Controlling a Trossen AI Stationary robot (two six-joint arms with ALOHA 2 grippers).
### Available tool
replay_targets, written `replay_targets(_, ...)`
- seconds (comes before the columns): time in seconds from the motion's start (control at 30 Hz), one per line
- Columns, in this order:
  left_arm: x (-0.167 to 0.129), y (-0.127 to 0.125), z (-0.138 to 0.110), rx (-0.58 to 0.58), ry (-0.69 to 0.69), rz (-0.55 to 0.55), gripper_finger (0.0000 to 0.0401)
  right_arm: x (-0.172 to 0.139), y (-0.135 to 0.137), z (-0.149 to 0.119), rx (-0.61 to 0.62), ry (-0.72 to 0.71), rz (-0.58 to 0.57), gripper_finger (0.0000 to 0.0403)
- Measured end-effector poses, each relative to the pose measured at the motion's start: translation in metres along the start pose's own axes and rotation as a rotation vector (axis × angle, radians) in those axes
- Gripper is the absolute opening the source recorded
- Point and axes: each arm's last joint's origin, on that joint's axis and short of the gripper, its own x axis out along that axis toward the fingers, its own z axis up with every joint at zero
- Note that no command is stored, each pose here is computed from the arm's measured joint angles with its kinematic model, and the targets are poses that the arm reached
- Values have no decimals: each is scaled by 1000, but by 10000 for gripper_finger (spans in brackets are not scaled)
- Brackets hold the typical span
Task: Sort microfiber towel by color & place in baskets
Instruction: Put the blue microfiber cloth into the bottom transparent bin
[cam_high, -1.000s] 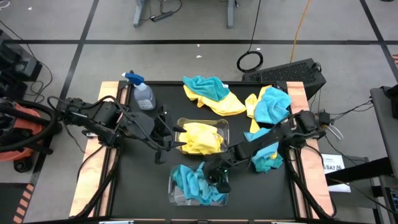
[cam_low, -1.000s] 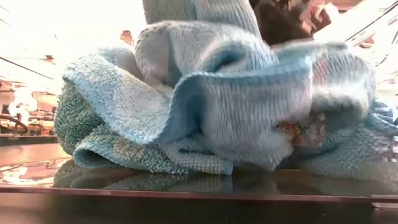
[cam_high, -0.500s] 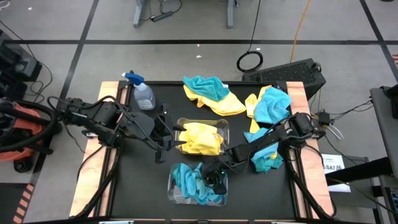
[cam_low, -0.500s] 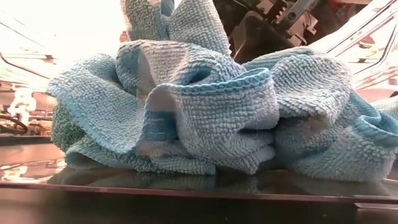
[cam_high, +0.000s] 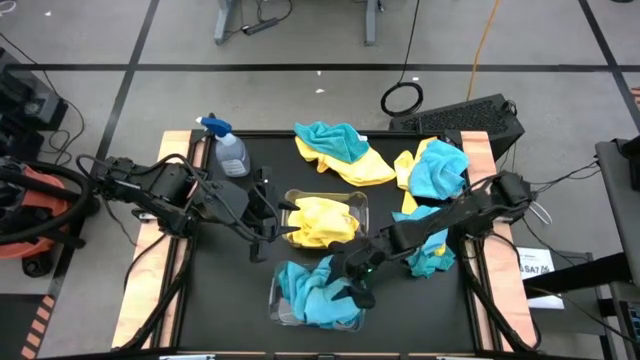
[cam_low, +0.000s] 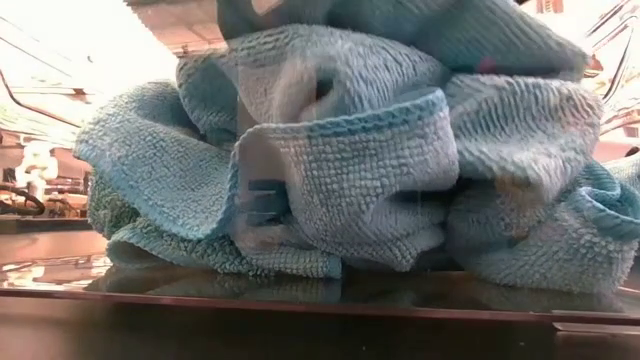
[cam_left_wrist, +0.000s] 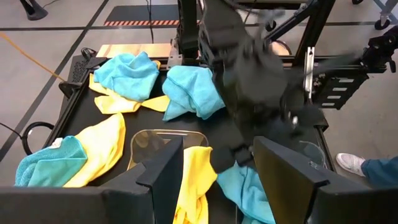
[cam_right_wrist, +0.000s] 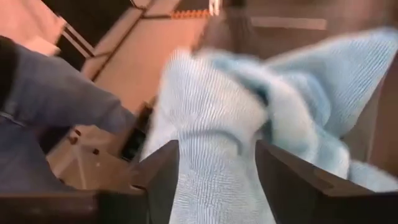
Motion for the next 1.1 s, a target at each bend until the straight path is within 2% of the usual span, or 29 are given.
replay_targets(0.2, 0, 0, 0, -1, -3, 0, 201, -39, 16, 21, -26, -92, 28, 219)
replay_targets(0.4, 0, 0, 0, -1, -3, 0, 201, -84, 23, 27, -19, -96, -109, 214)
replay_targets(0.57, 0, 0, 0, -1, -1, 0, 201, -120, 29, 14, 33, 36, -181, 210)
replay_targets(0.77, 0, 0, 0, 0, -1, -1, 201, -151, 35, -14, 169, 285, -245, 210)
replay_targets(0.93, 0, 0, 0, 0, -1, -1, 201, -159, 42, -34, 204, 475, -287, 210)
replay_targets(1.1, 0, 0, 0, 1, -1, -1, 201, -157, 47, -50, 162, 565, -343, 210)
